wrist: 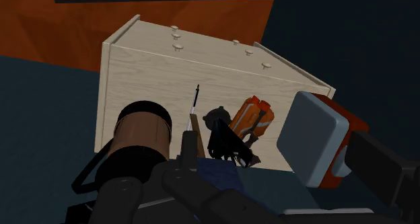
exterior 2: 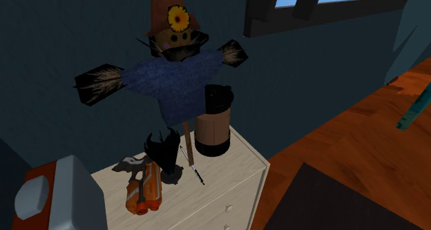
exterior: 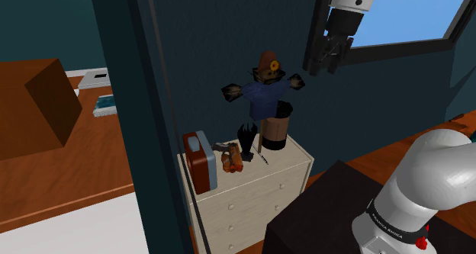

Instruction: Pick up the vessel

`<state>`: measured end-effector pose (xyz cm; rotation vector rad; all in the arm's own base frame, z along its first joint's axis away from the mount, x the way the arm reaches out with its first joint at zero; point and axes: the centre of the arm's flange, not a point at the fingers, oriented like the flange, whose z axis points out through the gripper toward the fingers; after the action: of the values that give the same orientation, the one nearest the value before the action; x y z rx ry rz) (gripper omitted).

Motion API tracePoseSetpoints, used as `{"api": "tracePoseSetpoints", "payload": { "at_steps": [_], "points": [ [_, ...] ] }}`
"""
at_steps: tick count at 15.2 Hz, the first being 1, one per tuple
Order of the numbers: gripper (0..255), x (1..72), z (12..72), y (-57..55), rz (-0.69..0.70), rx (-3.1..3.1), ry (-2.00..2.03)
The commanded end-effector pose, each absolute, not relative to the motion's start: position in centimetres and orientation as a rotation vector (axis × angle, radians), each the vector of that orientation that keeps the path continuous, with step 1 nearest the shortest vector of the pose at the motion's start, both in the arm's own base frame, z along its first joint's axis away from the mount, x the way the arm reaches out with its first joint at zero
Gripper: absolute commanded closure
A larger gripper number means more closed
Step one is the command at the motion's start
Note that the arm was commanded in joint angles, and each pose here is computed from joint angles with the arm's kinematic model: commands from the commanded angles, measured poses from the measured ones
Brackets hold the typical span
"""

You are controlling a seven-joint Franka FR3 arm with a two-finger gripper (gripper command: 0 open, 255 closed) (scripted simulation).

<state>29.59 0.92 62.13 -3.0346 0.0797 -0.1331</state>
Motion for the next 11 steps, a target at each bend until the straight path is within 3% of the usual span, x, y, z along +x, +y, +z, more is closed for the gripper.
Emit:
{"api": "tracePoseSetpoints", "payload": {
  "at_steps": [1,11],
  "points": [
    [0,29.6,62.1,0.9,-0.133,-3.035,0.080],
    [0,39.1,54.4,-3.7,-0.110,-3.075,0.062]
  ]
}}
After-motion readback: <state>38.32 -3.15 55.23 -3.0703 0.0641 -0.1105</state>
